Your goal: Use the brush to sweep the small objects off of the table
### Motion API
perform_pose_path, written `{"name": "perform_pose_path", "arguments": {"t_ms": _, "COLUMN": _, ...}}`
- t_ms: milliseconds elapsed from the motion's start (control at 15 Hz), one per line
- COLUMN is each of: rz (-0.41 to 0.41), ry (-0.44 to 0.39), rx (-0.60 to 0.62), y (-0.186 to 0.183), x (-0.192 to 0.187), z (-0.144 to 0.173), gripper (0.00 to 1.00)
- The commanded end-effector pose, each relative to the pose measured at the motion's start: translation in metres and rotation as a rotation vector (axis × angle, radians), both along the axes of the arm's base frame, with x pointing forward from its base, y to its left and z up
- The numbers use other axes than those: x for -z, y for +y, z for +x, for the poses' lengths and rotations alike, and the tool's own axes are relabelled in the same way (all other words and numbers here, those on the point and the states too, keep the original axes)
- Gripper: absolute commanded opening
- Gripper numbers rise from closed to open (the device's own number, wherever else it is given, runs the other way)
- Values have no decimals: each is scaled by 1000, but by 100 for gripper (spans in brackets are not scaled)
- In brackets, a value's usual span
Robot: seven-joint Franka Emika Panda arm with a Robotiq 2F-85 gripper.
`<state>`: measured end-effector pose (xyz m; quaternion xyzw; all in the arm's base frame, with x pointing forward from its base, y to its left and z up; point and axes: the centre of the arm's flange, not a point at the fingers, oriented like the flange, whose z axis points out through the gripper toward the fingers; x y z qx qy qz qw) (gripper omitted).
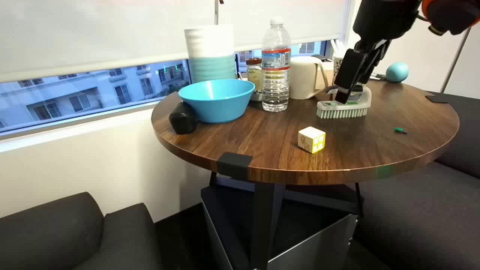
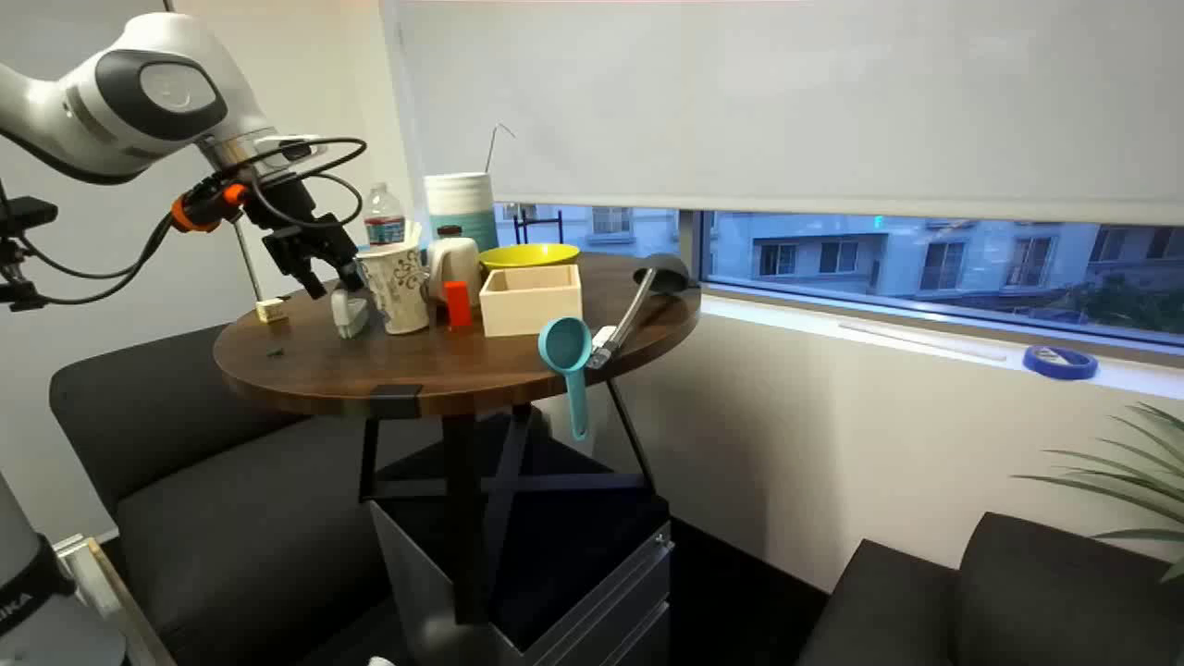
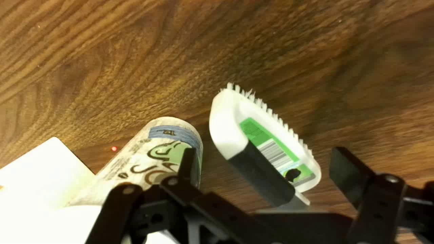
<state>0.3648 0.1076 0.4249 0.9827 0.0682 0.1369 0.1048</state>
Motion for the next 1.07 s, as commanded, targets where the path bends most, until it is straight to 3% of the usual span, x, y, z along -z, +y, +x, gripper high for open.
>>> {"name": "perform_pose_path", "arguments": {"t_ms": 0, "rz": 0, "ry": 0, "rx": 0, "y": 0, "x": 0, "z": 0, "gripper": 100}}
{"name": "perform_pose_path", "arguments": {"t_ms": 200, "rz": 0, "ry": 0, "rx": 0, "y": 0, "x": 0, "z": 0, "gripper": 100}}
{"name": "perform_pose_path", "arguments": {"t_ms": 733, "rz": 67, "ry": 18, "rx": -146, "y": 13, "x": -14, "z": -10, "gripper": 100}}
{"name": "perform_pose_path", "arguments": {"t_ms": 1000, "rz": 26, "ry": 1, "rx": -232, "y": 14, "x": -9, "z": -6, "gripper": 100}}
